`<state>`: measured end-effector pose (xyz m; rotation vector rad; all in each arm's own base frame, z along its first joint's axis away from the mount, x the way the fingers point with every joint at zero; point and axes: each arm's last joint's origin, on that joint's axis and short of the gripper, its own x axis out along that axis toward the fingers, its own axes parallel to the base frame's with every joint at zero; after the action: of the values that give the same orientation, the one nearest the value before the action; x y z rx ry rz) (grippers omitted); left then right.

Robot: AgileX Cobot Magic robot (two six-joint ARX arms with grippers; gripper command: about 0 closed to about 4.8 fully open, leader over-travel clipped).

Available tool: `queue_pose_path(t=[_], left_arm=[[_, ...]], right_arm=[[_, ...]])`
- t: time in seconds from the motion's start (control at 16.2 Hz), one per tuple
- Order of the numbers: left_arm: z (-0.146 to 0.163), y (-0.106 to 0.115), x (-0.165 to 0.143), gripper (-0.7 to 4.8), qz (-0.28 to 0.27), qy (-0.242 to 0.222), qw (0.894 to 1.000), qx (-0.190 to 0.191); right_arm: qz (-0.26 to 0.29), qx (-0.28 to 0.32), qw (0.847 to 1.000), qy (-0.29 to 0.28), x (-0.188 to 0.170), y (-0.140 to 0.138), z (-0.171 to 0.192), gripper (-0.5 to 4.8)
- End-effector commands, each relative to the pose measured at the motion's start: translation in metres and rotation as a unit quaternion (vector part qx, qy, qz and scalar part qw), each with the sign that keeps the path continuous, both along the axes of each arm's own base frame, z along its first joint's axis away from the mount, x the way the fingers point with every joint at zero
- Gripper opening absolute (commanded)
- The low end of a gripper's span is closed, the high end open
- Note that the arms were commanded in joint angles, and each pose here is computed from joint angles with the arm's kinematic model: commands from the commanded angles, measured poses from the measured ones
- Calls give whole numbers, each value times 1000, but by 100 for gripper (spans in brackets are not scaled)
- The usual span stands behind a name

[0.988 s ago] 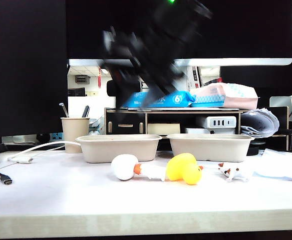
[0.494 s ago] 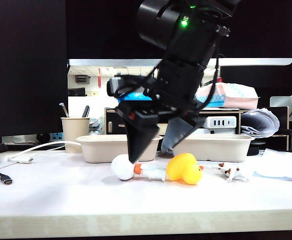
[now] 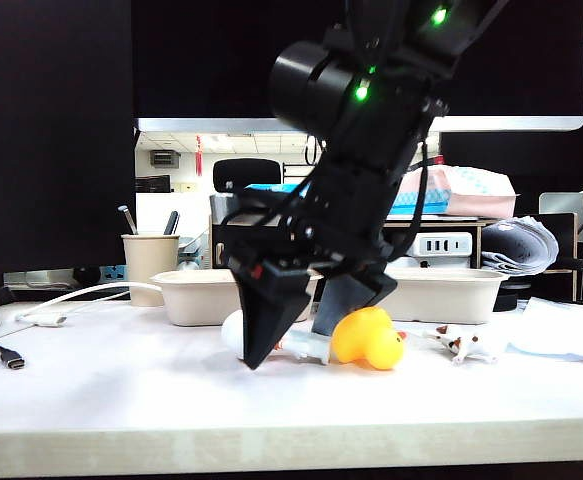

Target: Put the dolls with similar colors into the same paper box, while dolls with different colors go into separate paper boxes.

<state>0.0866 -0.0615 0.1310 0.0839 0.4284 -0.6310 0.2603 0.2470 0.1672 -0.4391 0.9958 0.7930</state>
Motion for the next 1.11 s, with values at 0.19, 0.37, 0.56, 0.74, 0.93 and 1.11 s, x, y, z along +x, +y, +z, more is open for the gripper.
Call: queue_pose_path(t=[0.19, 0.37, 0.56, 0.74, 0.93, 1.11], left_arm=[[3, 0, 1, -5, -1, -8, 1000, -4], [3, 0, 1, -5, -1, -8, 1000, -4], [3, 0, 1, -5, -1, -8, 1000, -4], [3, 0, 1, -5, -1, -8, 1000, -4], [3, 0, 1, -5, -1, -8, 1000, -4], [3, 0, 1, -5, -1, -8, 1000, -4]], right_arm=[[6, 8, 1000, -10, 4, 4, -5, 303], [7, 2, 1000, -2, 5, 4, -11, 220], [7, 3, 1000, -4, 6, 5, -12, 133], [6, 10, 1000, -11, 7, 6, -10, 91], [-6, 28, 999, -20, 11, 8, -4, 91], [-28, 41, 998, -44, 17, 2, 13, 91]])
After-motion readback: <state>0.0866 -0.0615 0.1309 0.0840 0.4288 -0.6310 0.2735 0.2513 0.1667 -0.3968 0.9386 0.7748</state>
